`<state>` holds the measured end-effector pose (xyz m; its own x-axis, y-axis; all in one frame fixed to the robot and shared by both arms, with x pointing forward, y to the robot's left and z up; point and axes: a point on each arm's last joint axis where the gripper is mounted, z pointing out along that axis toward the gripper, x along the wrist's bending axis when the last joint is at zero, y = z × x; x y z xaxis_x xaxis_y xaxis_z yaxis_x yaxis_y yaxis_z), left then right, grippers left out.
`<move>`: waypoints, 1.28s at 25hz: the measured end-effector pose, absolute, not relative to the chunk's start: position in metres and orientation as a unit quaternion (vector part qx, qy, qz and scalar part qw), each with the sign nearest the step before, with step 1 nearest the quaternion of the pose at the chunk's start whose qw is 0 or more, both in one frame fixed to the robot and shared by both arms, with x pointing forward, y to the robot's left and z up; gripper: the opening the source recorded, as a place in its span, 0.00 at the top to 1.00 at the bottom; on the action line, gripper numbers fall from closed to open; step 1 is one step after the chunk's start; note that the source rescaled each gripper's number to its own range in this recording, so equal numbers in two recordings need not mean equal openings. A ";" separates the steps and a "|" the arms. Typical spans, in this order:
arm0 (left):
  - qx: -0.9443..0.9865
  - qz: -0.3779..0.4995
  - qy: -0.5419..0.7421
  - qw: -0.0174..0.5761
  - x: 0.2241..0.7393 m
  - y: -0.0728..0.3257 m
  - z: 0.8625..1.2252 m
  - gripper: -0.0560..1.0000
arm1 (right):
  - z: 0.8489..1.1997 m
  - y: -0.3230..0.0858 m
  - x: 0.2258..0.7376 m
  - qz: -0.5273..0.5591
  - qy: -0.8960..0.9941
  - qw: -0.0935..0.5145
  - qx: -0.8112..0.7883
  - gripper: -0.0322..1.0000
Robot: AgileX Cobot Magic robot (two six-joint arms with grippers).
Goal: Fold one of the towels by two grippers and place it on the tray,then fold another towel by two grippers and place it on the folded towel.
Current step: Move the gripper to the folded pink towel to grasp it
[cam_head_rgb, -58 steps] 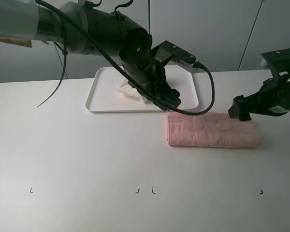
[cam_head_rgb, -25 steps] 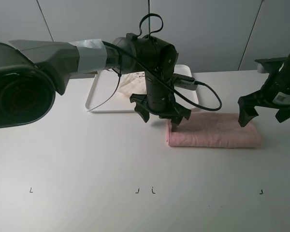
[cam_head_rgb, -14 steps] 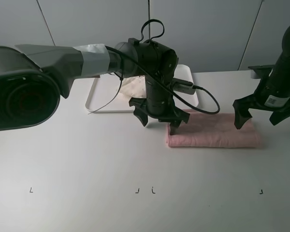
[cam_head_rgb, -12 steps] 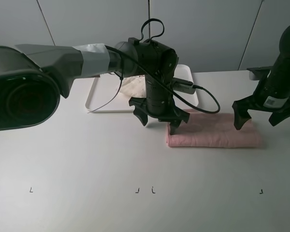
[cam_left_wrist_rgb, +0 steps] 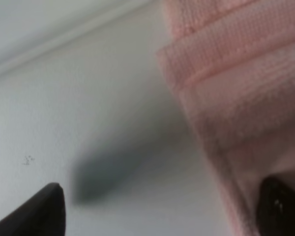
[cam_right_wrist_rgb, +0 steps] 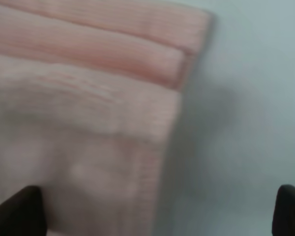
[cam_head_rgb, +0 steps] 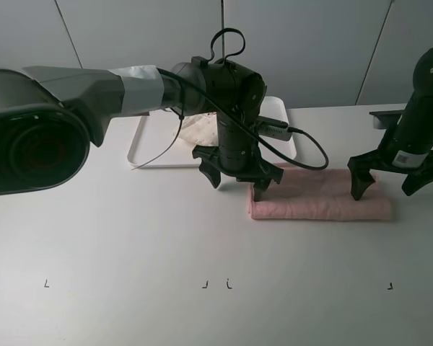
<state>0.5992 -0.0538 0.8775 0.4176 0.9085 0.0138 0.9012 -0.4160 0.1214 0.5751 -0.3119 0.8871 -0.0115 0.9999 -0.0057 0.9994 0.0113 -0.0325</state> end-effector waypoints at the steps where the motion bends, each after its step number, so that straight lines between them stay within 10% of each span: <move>1: 0.841 0.039 0.537 0.047 0.599 -0.054 0.877 0.00 | 0.887 -0.318 0.575 0.009 -0.700 0.014 -0.714 0.00; 10: 0.847 0.039 0.528 0.047 0.599 -0.054 0.877 0.00 | 0.887 -0.319 0.576 -0.036 -0.685 0.050 -0.726 0.17; 32: 0.851 0.040 0.521 0.049 0.600 -0.054 0.878 0.00 | 0.887 -0.303 0.579 0.010 -0.718 -0.016 -0.696 0.11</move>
